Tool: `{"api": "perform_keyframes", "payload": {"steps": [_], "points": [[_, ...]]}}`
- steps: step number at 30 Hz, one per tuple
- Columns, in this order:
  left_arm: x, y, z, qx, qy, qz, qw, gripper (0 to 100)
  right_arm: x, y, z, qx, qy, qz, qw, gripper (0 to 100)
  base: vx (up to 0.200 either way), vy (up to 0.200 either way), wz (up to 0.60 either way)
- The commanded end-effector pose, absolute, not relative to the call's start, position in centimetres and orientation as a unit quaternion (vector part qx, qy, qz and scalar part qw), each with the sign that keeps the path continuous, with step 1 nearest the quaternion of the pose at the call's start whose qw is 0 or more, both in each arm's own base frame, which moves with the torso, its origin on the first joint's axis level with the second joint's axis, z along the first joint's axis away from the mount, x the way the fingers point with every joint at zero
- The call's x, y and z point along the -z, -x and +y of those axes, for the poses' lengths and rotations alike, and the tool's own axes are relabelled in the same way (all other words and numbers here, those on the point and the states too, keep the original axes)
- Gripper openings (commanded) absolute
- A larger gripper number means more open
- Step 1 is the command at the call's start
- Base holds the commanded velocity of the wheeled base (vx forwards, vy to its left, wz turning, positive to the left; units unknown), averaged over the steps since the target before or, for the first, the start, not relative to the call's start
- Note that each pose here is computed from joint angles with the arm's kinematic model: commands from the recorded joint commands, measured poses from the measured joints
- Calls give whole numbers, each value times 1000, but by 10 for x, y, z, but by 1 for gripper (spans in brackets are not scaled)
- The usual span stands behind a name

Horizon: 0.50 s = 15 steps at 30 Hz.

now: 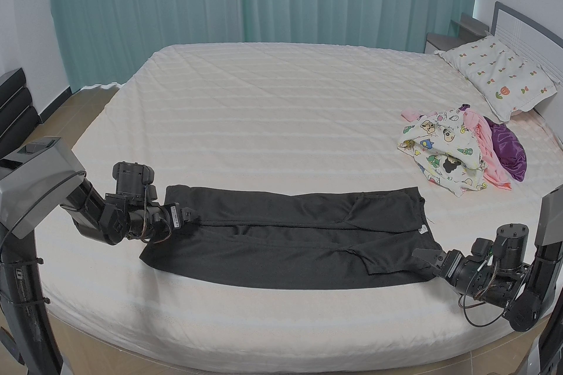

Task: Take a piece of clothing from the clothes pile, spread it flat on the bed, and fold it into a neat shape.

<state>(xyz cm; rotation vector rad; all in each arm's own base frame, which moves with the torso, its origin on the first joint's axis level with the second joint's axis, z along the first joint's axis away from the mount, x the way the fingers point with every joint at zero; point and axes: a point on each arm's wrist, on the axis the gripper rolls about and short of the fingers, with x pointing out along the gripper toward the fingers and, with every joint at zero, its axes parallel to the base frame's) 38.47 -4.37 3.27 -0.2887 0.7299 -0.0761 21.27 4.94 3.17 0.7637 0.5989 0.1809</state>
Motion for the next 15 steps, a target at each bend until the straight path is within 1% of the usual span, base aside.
{"api": "perform_keyframes", "payload": {"steps": [1, 7, 15], "points": [[-37, -386, -43, 45, 144, 349, 925, 100, -31, -209, 50, -88, -365, 291, 880, 100, 0, 0, 0], [-37, -381, -45, 71, 155, 357, 918, 100, -31, -209, 50, -88, -366, 290, 880, 100, 0, 0, 0], [-33, -383, -44, 67, 149, 359, 919, 100, -32, -209, 50, -90, -365, 289, 881, 100, 0, 0, 0]]}}
